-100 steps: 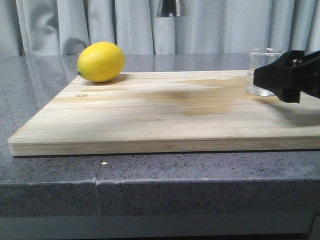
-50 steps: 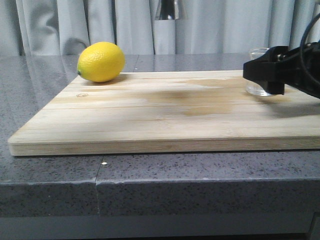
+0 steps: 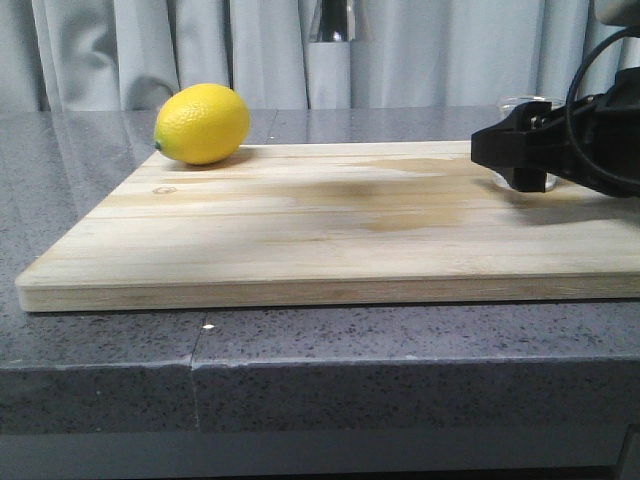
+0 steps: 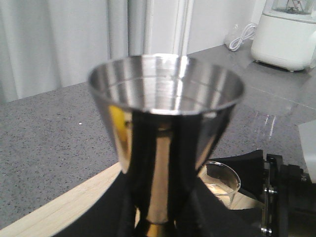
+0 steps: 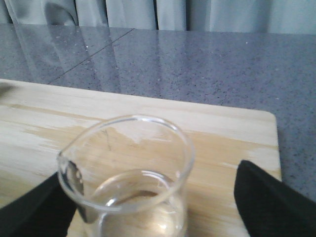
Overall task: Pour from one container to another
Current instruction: 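Reach the right gripper to the glass beaker and grasp it, then lift the glass beaker and move it above the held jigger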
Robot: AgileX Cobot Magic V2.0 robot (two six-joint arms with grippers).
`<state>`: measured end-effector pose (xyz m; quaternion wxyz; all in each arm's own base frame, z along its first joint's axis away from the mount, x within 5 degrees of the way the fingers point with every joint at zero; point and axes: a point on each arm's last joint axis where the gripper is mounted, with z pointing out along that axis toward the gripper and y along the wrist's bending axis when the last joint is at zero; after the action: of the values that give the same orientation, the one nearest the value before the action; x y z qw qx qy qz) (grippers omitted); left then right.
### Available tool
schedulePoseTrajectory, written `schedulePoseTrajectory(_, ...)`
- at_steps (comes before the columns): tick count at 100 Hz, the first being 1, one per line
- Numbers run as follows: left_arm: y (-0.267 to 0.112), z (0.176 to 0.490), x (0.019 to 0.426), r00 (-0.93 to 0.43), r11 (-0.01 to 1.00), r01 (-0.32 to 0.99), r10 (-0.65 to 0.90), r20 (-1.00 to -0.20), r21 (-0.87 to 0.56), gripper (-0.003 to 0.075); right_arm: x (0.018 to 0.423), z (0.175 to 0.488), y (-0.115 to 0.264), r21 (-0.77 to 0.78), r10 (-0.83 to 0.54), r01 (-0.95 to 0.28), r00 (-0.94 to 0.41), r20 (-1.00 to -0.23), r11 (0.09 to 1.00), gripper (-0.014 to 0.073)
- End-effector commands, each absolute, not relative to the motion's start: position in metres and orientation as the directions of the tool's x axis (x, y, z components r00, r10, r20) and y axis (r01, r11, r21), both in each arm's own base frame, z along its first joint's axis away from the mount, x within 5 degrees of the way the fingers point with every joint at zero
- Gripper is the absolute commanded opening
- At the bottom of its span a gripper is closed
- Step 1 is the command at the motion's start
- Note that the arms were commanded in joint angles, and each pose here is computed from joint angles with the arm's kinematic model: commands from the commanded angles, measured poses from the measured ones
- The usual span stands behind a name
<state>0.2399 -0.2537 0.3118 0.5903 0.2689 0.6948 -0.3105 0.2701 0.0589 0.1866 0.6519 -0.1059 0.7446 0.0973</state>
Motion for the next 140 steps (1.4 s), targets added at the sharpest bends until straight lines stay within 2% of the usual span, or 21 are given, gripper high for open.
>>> schedulePoseTrajectory(1,-0.249,0.346,0.235,-0.066,0.641,0.756,-0.123,-0.99,-0.13,-0.0019,0.273,0.21,0.061,-0.012,-0.003,-0.298,0.03,-1.0,0.955,0.057)
schedulePoseTrajectory(34,-0.249,0.346,0.235,-0.066,0.641,0.756,-0.123,-0.99,-0.13,-0.0019,0.273,0.209,0.061,-0.013,-0.006,-0.298,0.024,-1.0,0.955,0.0559)
schedulePoseTrajectory(63,-0.249,0.346,0.235,-0.066,0.641,0.756,-0.123,-0.99,-0.13,-0.0019,0.272,0.208,0.063,-0.025,-0.018,-0.317,0.023,-1.0,0.948,0.0292)
schedulePoseTrajectory(75,-0.249,0.346,0.235,-0.066,0.641,0.756,-0.123,-0.99,-0.13,-0.0019,0.272,0.208,0.063,-0.026,-0.019,-0.318,0.024,-1.0,0.948,0.0234)
schedulePoseTrajectory(115,-0.249,0.345,0.235,-0.072,0.643,0.754,-0.115,-0.991,-0.13,-0.0019,0.269,0.219,0.062,-0.031,-0.011,-0.317,0.063,-0.998,0.948,0.0234)
schedulePoseTrajectory(140,-0.249,0.343,0.235,-0.087,0.648,0.75,-0.098,-0.991,-0.13,-0.0019,0.273,0.261,0.068,-0.124,-0.085,-0.355,0.125,-0.988,0.926,0.0234)
